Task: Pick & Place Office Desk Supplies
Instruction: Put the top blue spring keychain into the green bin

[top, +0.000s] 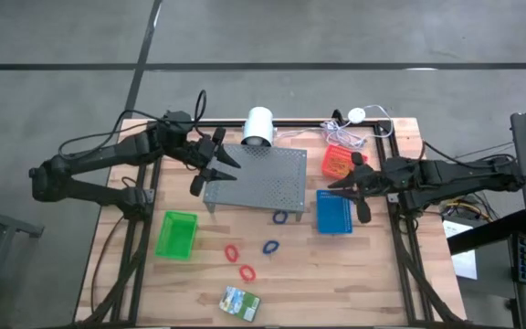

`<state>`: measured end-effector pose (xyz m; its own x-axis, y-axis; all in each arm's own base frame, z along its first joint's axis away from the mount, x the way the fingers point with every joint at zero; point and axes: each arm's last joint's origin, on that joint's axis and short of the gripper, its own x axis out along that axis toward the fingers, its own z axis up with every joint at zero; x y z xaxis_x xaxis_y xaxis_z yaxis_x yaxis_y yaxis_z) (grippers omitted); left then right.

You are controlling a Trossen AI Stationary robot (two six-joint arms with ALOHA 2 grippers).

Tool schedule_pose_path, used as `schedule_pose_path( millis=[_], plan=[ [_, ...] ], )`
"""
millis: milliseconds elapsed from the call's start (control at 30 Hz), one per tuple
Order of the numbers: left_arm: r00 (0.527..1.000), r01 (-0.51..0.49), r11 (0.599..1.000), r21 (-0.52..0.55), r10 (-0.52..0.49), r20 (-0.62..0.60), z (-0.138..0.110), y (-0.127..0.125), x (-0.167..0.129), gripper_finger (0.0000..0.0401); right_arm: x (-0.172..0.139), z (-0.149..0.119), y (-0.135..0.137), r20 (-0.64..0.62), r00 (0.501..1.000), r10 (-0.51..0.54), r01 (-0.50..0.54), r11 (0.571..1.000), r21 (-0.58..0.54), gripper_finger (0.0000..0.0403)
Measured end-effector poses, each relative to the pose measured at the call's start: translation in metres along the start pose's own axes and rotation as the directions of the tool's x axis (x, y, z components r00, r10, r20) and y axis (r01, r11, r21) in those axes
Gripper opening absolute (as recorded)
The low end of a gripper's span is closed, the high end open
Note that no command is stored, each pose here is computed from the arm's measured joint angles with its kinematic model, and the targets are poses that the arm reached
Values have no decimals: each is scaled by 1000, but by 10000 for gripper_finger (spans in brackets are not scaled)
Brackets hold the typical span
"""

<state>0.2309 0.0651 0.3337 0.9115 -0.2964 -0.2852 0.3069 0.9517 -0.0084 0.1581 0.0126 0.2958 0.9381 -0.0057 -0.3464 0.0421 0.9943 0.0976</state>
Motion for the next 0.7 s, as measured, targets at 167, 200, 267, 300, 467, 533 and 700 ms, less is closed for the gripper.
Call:
schedule_pose_path(
  millis=[167,200,267,300,467,533,700],
  plan=[
    [1000,0,1000,-1,0,0,0,0,0,165,-12,2,2,49,998,25,-24,999,-24,63],
    [1000,0,1000,0,0,0,0,0,0,165,-14,1,3,58,998,26,-25,999,-24,63],
    [1000,0,1000,0,0,0,0,0,0,165,-16,0,2,80,996,29,-27,999,-22,63],
    [1000,0,1000,-1,0,0,0,0,0,165,-18,-2,2,86,996,30,-28,999,-21,63],
    [1000,3,1000,-23,-3,-13,-1,0,0,165,-17,-14,0,80,996,30,-29,999,-14,63],
    [1000,4,998,-58,-5,-23,-3,-1,0,165,-18,-13,0,98,995,32,-31,999,-12,63],
    [1000,2,989,-149,-7,-30,-3,-1,0,165,-23,-10,0,142,989,38,-33,999,-40,63]
  ],
)
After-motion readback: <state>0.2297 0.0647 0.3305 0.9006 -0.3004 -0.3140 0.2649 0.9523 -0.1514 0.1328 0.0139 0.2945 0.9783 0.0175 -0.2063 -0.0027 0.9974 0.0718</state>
